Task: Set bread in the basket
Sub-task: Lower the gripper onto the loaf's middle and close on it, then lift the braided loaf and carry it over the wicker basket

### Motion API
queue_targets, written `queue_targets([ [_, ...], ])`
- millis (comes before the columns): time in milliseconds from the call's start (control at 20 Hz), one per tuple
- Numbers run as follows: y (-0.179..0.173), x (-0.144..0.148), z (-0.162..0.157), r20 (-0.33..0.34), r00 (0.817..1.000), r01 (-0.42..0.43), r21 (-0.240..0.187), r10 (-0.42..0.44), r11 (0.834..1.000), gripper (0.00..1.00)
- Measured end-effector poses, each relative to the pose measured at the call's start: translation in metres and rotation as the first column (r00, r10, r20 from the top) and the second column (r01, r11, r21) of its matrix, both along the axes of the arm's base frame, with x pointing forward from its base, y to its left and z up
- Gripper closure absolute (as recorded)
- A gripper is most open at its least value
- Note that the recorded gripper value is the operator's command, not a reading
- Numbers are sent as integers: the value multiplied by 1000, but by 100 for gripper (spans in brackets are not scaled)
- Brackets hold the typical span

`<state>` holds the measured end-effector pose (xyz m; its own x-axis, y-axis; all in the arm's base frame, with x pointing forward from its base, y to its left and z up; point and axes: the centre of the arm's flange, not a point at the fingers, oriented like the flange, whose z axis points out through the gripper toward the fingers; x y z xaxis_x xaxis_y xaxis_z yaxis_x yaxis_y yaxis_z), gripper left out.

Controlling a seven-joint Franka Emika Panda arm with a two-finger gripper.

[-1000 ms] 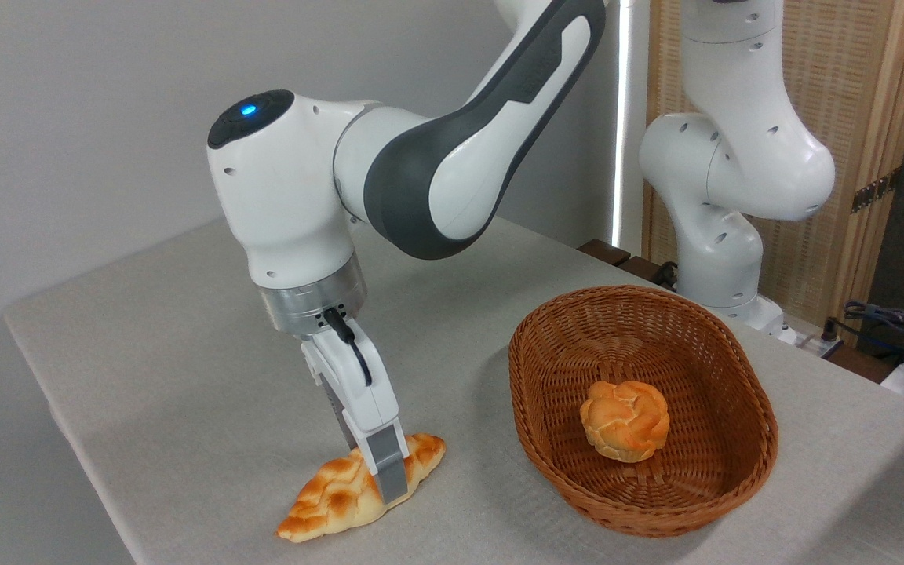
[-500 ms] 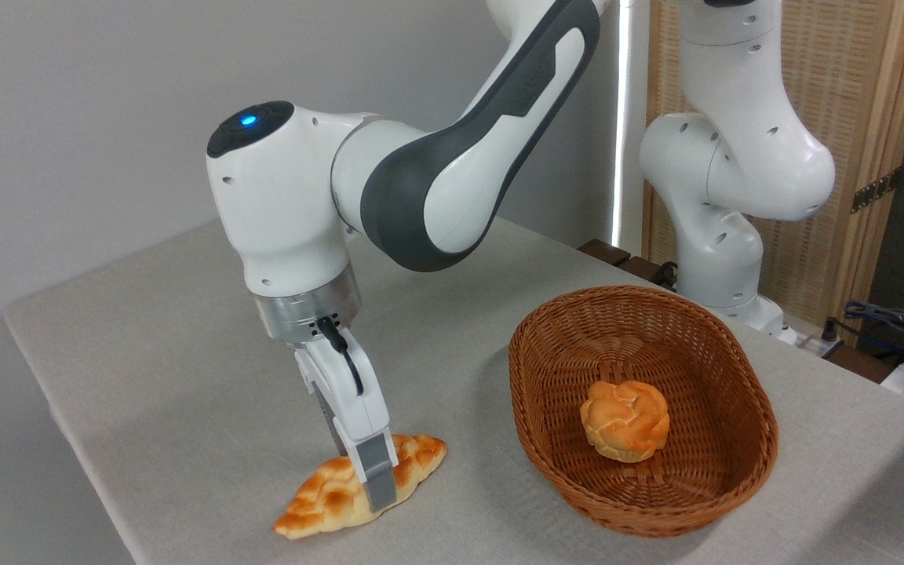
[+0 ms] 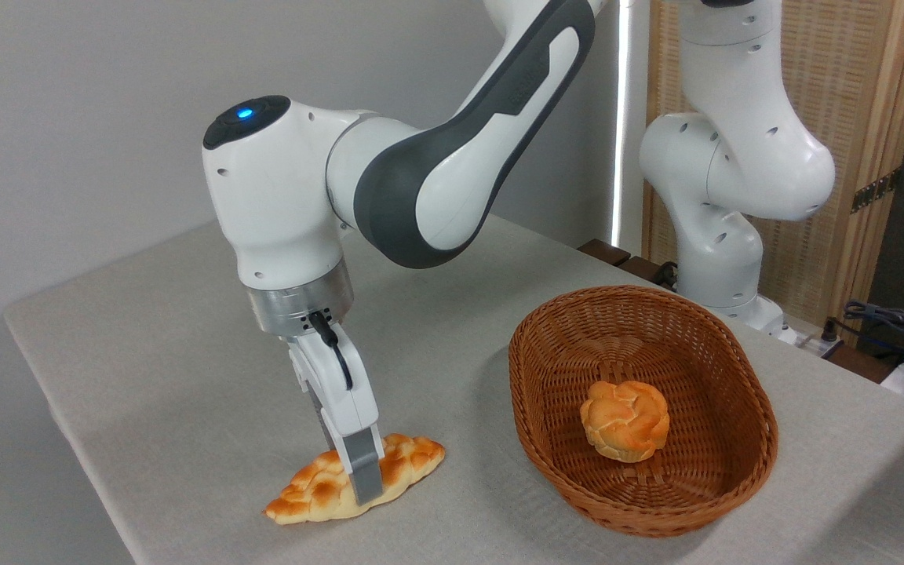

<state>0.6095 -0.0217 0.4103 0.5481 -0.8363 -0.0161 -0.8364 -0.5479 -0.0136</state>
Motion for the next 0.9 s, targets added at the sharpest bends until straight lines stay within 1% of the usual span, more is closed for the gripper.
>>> queue_targets([
  [300,-1,1,6,12,1000,-1,-3,1,1000,100],
  [450,0,1,22,26,999,-27,-41,28,999,100],
  [500,2,-2,31,12,999,-38,-53,38,998,100],
  [600,12,-9,53,-46,997,-67,-69,64,995,100],
  [700,25,-21,82,-89,992,-96,-75,89,993,100],
  [800,35,-40,115,-116,988,-114,-73,105,991,100],
  [900,37,-67,146,-148,983,-118,-67,107,991,100],
])
